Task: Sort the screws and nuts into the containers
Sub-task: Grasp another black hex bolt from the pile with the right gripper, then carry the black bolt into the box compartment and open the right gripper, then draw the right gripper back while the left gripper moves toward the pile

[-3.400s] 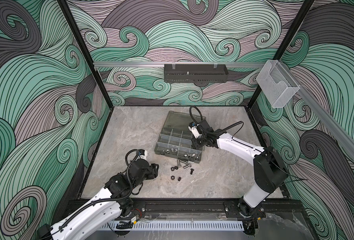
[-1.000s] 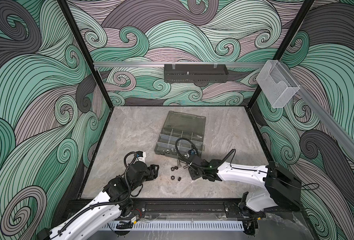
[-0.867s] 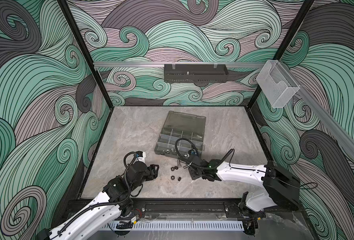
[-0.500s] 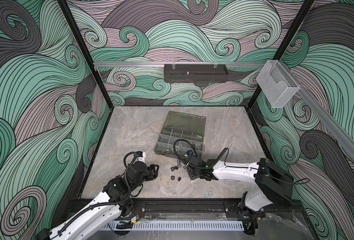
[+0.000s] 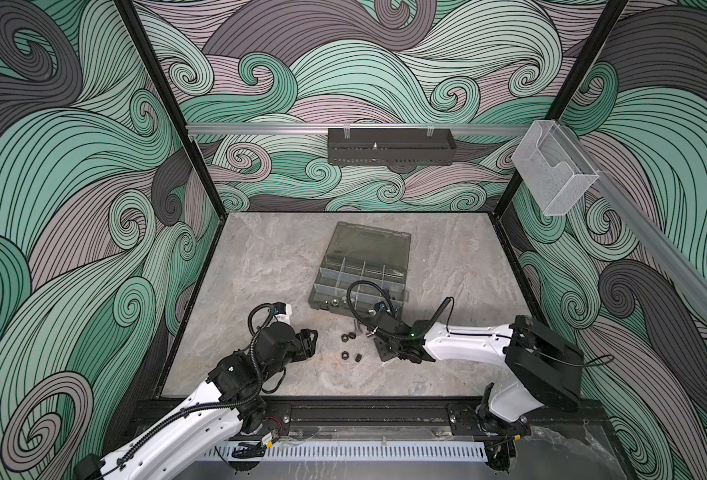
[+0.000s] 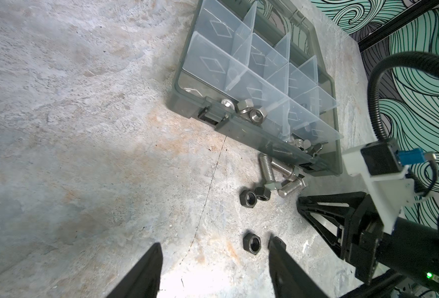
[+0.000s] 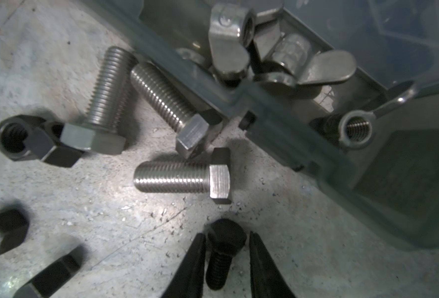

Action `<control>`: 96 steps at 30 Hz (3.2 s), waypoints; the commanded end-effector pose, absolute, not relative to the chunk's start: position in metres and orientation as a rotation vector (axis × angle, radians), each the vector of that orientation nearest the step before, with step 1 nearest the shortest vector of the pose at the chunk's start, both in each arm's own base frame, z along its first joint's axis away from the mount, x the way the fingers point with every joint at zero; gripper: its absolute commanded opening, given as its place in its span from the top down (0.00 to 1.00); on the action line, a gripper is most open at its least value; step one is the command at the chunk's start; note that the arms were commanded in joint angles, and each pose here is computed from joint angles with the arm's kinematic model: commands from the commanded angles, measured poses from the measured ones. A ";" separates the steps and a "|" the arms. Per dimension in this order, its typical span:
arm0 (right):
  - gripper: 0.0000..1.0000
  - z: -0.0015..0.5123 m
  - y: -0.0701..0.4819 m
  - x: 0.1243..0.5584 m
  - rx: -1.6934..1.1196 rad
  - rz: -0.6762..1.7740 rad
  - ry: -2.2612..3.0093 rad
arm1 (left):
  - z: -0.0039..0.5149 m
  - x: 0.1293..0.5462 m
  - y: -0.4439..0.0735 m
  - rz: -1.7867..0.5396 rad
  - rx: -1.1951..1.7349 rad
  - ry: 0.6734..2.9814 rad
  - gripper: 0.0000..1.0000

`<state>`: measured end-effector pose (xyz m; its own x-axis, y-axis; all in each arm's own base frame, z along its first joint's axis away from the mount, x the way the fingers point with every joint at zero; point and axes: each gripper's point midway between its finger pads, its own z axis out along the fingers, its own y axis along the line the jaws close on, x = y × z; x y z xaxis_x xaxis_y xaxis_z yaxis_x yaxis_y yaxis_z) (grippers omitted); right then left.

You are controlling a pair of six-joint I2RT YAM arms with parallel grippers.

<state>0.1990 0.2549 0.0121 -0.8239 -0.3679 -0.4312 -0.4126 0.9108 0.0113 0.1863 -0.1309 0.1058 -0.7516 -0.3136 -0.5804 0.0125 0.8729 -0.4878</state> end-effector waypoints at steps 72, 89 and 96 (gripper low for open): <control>0.63 0.091 0.213 0.337 -0.551 0.175 2.525 | 0.111 0.189 -0.131 -0.610 -0.214 2.350 0.32; 0.61 0.125 0.197 0.303 -0.495 0.266 2.460 | 0.108 0.189 -0.138 -0.601 -0.184 2.402 0.32; 0.61 0.125 0.182 0.280 -0.471 0.281 2.472 | 0.106 0.193 -0.148 -0.594 -0.123 2.435 0.32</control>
<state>0.2915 0.1909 0.1277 -0.7356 -0.2814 -0.6162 -0.4121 0.9079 0.0774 0.1851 -0.1385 0.0874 -0.8139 -0.2372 -0.5305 0.0127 0.9054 -0.4243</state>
